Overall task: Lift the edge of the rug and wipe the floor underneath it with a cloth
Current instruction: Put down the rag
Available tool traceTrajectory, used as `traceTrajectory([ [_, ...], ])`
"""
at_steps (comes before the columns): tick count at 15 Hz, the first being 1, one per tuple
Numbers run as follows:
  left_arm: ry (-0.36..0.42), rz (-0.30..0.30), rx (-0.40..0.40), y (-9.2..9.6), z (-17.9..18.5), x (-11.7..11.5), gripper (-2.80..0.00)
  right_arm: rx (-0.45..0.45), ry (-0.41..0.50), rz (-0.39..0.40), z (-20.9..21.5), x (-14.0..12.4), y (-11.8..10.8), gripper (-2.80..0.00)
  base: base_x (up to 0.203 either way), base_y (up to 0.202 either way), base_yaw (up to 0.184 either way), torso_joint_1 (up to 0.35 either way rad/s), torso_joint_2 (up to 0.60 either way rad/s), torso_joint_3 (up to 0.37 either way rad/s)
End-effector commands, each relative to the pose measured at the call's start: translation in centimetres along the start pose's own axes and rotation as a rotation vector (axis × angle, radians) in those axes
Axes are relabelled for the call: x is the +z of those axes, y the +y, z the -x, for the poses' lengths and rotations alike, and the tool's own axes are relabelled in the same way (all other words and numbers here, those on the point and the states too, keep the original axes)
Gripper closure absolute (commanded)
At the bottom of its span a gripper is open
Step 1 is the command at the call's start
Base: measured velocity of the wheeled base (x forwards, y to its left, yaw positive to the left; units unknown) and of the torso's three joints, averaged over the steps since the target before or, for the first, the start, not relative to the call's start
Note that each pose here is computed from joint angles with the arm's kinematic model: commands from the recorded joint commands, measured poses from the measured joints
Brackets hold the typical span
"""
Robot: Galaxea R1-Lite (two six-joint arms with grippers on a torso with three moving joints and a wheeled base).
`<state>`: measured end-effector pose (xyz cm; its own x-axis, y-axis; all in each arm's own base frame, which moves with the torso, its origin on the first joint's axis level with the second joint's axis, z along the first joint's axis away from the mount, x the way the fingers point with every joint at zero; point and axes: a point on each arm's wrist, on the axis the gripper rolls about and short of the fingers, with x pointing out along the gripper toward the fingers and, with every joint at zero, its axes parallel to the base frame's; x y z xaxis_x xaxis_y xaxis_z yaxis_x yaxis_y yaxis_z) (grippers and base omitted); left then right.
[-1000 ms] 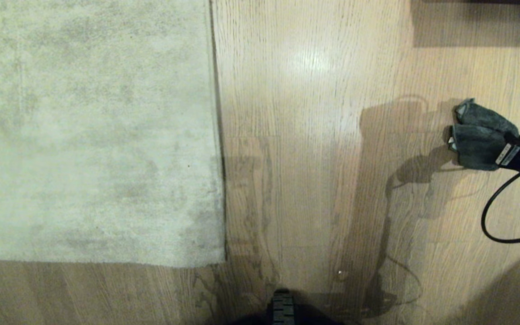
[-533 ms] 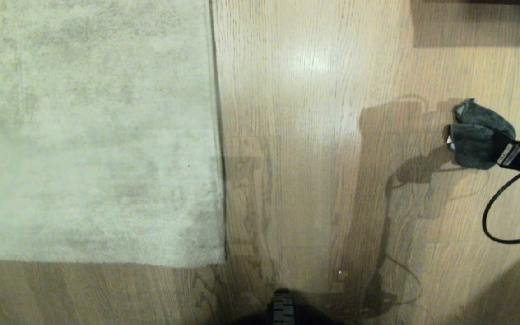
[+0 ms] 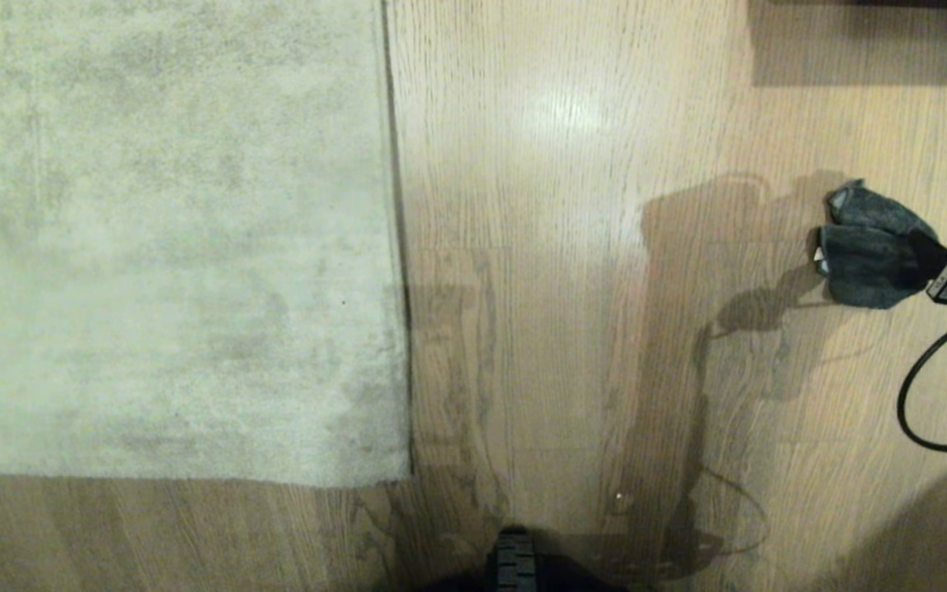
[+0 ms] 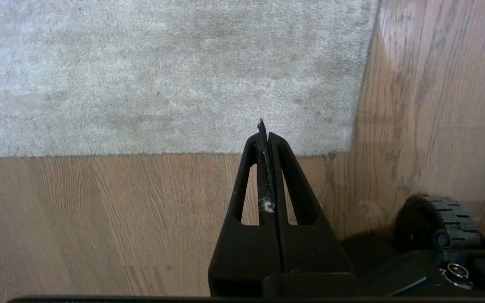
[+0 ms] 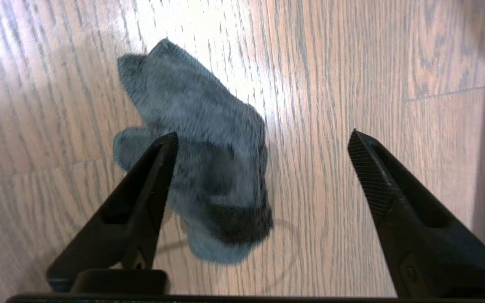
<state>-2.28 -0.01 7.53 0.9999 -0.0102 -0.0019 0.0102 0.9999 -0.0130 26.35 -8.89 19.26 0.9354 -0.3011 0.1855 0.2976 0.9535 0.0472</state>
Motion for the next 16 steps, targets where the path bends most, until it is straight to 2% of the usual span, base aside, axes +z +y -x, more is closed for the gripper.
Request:
traceTrajectory([
  [1,0.001,0.001,0.001,0.0,0.0,0.0,0.00,-0.006,-0.016,0.005,0.9,0.6,-0.2,-2.80,0.000,0.000,0.000,0.000,0.00,0.000],
  [6,0.001,0.001,-0.001,0.0,0.0,0.0,0.00,-0.009,0.026,0.066,1.9,-0.3,-0.3,-2.80,0.000,0.000,0.000,0.000,0.00,0.000],
  [12,0.001,0.001,0.001,0.0,0.0,0.0,0.00,-0.007,0.046,0.088,4.4,-0.3,-0.2,-2.80,0.000,0.000,0.000,0.000,0.00,0.000],
  [13,0.001,0.001,0.001,0.0,0.0,0.0,0.00,-0.006,0.053,0.090,5.0,-0.3,-0.2,-2.66,0.000,0.000,0.000,0.000,0.00,0.000],
  [14,0.001,0.001,0.001,0.0,0.0,0.0,0.00,-0.005,0.056,0.090,5.7,-0.3,-0.2,0.00,0.000,0.000,0.000,0.000,0.00,0.000],
  [16,0.001,0.001,0.001,0.0,0.0,0.0,0.00,-0.003,0.053,0.090,6.8,-0.1,-0.1,0.00,0.000,0.000,0.000,0.000,0.00,0.000],
])
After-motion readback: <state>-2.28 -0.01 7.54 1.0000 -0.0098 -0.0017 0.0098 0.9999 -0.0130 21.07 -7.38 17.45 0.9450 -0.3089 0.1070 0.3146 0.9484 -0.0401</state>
